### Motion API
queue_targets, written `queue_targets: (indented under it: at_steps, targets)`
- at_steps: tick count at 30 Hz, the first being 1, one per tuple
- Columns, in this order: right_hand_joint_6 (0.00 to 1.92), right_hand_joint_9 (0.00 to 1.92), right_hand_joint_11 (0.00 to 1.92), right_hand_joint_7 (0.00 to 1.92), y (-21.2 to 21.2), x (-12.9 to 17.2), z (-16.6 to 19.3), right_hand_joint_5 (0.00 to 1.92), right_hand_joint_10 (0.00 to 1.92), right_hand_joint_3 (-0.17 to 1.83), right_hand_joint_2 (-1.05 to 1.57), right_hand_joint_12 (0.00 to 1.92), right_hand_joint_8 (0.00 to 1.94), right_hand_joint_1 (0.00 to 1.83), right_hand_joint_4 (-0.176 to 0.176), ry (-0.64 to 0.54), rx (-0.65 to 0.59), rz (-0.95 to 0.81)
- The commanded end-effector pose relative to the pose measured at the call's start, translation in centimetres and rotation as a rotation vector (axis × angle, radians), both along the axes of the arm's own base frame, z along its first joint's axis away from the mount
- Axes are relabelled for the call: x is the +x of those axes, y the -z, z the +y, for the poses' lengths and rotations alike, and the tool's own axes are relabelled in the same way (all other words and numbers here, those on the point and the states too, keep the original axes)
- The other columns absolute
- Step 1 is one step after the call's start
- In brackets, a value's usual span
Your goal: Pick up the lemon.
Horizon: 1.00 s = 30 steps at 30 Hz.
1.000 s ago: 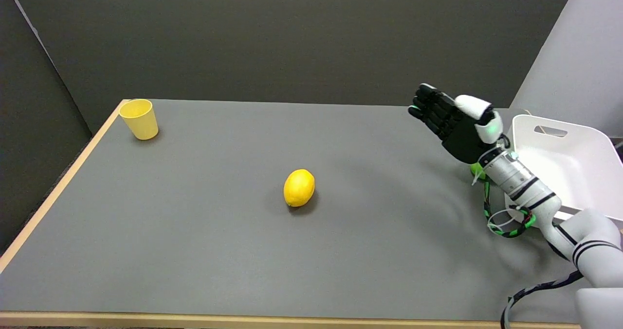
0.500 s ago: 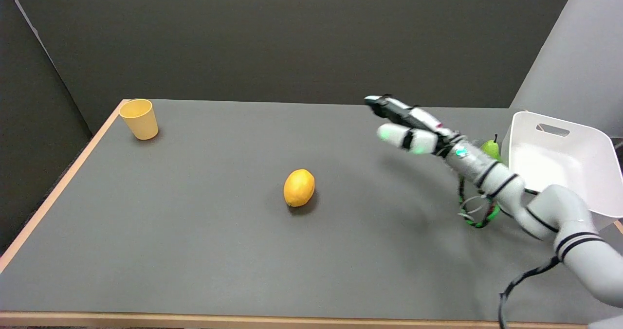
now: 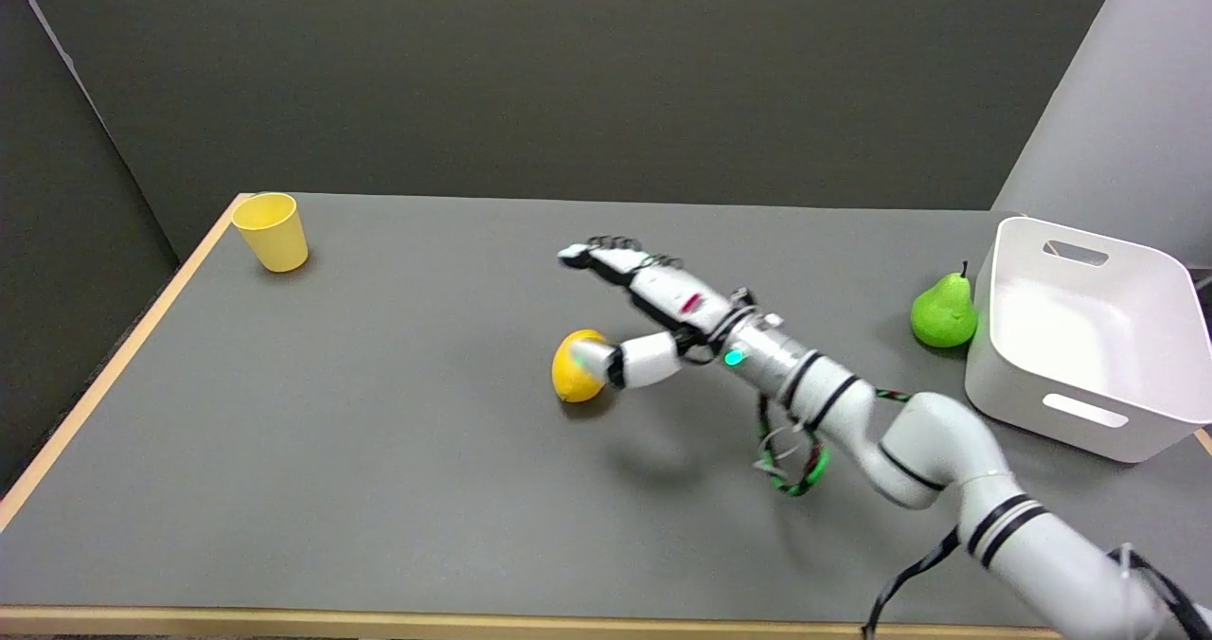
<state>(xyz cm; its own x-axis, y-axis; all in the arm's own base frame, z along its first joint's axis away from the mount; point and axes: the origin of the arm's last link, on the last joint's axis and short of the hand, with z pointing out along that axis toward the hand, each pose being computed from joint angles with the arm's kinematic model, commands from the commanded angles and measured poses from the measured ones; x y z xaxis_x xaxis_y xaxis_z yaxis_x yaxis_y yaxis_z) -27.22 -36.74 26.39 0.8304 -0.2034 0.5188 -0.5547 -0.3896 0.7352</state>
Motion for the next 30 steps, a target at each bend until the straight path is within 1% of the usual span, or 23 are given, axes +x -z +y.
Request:
queue_targets:
  at_steps: [1,5,7,10,12,14,18,22,30]
  targets:
    - [0.36,0.0,0.0,0.07,11.0,0.6,0.2,0.07,0.36,0.92,0.61,0.44,0.24,0.4,-0.083,-0.109,0.136,0.164]
    - [0.36,0.0,0.0,0.07,10.9,0.3,-0.3,0.07,0.38,0.92,0.61,0.48,0.25,0.4,-0.079,-0.105,0.14,0.169]
    - [0.4,0.01,0.0,0.06,10.5,0.2,-0.7,0.04,0.36,0.97,0.58,0.46,0.29,0.57,-0.075,-0.108,0.134,0.182]
    - [0.37,0.0,0.0,0.08,9.6,0.3,-1.9,0.09,0.43,0.92,0.63,0.52,0.28,0.4,-0.059,-0.112,0.121,0.207]
    - [0.32,0.0,0.0,0.1,8.8,0.0,-2.7,0.13,0.46,0.81,0.69,0.54,0.24,0.42,-0.049,-0.104,0.11,0.228]
    - [0.42,0.02,0.0,0.11,7.9,-0.7,-3.3,0.13,0.48,0.97,0.63,0.64,0.29,0.4,-0.024,-0.081,0.095,0.249]
    - [0.45,0.02,0.0,0.13,6.3,-1.7,-4.2,0.16,0.55,0.98,0.62,0.69,0.3,0.4,-0.01,-0.047,0.067,0.28]
    - [0.45,0.02,0.0,0.14,5.4,-2.1,-4.1,0.17,0.56,0.98,0.62,0.69,0.3,0.38,-0.005,-0.035,0.055,0.292]
    - [0.46,0.02,0.0,0.15,3.2,-4.1,-2.7,0.17,0.56,0.98,0.62,0.7,0.3,0.36,-0.003,0.017,0.015,0.271]
